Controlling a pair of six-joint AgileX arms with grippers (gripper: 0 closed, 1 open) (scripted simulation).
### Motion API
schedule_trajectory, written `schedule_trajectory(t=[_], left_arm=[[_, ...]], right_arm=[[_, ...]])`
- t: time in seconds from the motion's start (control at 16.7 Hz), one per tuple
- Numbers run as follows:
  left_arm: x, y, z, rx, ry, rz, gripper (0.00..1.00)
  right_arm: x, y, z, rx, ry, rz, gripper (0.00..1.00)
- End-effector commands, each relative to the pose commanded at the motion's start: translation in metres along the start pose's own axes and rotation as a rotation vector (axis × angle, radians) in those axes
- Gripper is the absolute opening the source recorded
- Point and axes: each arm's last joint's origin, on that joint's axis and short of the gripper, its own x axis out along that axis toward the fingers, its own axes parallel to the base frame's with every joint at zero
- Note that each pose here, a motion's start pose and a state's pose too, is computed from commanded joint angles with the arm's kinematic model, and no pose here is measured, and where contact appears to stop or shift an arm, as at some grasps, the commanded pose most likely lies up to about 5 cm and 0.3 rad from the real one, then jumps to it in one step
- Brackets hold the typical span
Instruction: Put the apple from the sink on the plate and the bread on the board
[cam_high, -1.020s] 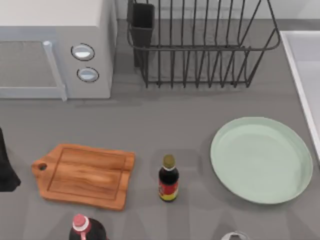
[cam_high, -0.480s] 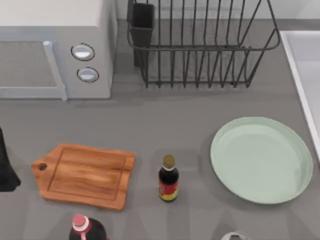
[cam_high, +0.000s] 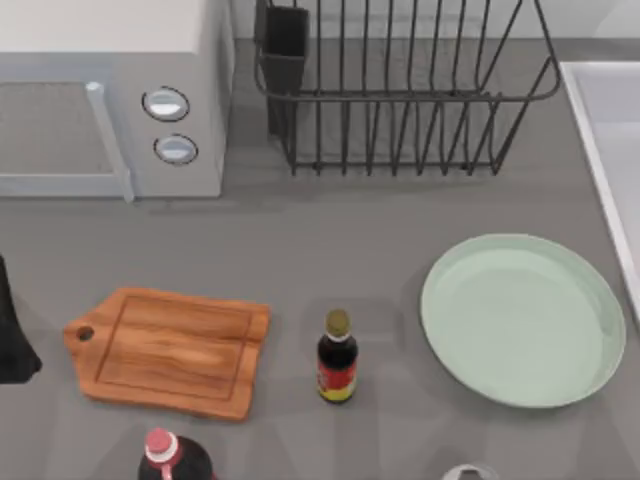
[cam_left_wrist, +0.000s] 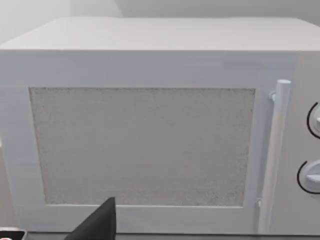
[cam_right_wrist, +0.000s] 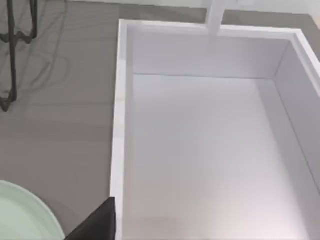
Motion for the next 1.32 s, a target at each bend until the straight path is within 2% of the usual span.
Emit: schedule_trajectory(t=[0.18,0.42,0.78,1.02,1.32], left_arm=[[0.0,0.0,0.0,0.0,0.0,0.0,1.0],[0.0,0.0,0.0,0.0,0.0,0.0,1.0],[0.0,0.0,0.0,0.0,0.0,0.0,1.0],[0.0,0.0,0.0,0.0,0.0,0.0,1.0],[0.0,0.0,0.0,0.0,0.0,0.0,1.0]], right_arm=[[0.03,-0.012,0.033,-0.023,0.24,-0.014,1.0],[0.095,-0.035,0.059,-0.035,0.575,-0.002,1.0],[0.198,-0.073,0.042,-0.014,0.989,0.068,1.0],[0.233,-0.087,0.023,0.003,1.128,0.106,1.0],[0.238,-0.09,0.019,0.006,1.148,0.113,1.0]])
